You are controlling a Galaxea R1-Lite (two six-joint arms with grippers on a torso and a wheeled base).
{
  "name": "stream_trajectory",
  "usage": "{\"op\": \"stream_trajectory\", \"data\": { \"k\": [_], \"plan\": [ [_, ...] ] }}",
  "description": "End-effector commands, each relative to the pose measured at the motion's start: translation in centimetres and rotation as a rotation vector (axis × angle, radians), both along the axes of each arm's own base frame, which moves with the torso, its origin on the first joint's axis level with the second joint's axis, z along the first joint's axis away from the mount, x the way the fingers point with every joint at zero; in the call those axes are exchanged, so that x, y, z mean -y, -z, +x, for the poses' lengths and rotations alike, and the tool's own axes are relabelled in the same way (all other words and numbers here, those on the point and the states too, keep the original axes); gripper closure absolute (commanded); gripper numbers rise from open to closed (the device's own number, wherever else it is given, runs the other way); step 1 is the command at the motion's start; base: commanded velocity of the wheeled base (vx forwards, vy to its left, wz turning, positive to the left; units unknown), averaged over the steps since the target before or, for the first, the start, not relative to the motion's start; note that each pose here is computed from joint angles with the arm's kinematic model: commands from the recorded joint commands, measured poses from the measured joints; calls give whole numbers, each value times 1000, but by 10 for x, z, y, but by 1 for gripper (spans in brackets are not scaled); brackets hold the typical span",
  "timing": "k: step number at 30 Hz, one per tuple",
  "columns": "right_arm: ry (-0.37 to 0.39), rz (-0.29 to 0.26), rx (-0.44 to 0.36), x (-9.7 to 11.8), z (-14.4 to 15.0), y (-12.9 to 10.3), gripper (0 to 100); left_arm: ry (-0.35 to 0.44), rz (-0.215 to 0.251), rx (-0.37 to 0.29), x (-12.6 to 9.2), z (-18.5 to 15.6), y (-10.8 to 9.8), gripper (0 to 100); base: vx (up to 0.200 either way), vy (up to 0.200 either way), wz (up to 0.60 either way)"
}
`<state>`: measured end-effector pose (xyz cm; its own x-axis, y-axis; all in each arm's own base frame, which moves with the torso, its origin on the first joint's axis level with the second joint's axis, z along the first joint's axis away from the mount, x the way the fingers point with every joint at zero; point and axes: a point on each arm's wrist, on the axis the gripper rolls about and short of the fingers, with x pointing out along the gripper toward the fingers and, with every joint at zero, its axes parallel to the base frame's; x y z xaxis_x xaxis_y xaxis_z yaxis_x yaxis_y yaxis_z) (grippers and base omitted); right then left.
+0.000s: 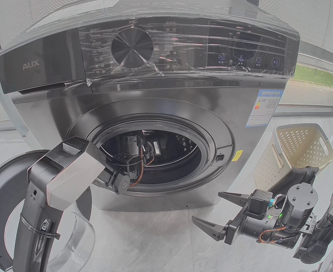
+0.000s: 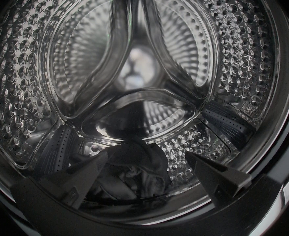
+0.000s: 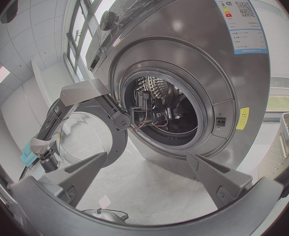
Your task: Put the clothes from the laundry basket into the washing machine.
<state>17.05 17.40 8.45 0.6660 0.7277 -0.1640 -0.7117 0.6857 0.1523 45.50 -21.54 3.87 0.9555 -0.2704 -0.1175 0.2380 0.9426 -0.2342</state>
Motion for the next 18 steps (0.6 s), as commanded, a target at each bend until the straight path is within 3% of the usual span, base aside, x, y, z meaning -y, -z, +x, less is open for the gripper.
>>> {"op": "stream_trajectory", "data": {
  "k": [1, 10, 11, 18],
  "plan": [
    [1, -1, 0, 0, 0, 0, 0, 55, 14, -22, 15, -29, -15, 0, 0, 0, 0],
    [12, -2, -2, 4, 0, 0, 0, 186, 57, -113, 32, -115, -29, 0, 0, 0, 0],
    [11, -10, -8, 5, -2, 1, 0, 225, 72, -134, 32, -141, -25, 0, 0, 0, 0],
    [18, -3, 4, 9, -3, -3, 0, 286, 68, -122, 7, -207, -34, 0, 0, 0, 0]
  ]
}}
